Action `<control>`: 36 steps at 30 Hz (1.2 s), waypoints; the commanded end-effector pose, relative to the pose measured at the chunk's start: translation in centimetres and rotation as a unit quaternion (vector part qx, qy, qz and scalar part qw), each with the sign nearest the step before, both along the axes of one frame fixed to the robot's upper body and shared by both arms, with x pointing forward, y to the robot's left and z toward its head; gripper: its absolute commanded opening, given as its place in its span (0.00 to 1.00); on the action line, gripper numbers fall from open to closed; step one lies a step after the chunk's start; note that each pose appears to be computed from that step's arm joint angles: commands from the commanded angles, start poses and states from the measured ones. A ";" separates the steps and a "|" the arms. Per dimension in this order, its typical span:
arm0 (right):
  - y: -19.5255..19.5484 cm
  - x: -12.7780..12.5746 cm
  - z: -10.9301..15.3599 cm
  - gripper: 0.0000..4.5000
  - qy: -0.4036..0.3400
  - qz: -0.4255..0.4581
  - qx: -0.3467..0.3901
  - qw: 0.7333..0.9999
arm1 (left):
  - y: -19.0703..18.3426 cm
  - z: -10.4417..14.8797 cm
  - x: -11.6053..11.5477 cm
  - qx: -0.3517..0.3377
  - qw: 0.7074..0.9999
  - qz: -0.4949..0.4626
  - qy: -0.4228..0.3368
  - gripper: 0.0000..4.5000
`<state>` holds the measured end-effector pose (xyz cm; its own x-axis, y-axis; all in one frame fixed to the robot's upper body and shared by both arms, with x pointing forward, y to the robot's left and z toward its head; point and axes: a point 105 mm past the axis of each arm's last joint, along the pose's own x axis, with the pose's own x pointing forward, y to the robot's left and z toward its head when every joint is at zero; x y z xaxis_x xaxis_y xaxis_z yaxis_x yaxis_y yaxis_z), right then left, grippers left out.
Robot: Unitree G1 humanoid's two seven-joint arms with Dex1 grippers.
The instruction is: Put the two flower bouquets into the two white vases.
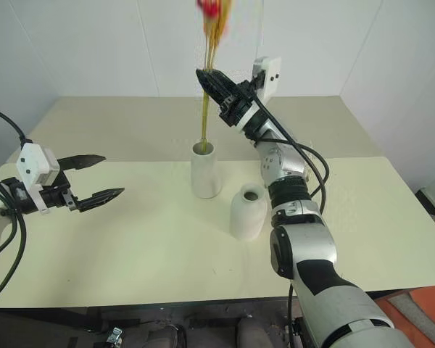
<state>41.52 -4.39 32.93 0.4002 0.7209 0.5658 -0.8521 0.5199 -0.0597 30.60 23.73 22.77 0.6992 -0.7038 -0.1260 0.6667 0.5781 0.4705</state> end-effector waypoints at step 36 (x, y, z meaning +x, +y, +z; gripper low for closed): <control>-19.7 -4.6 -9.4 1.00 0.349 -0.351 -0.399 0.772 | -1.2 0.2 1.1 0.012 1.000 -0.020 -0.015 1.00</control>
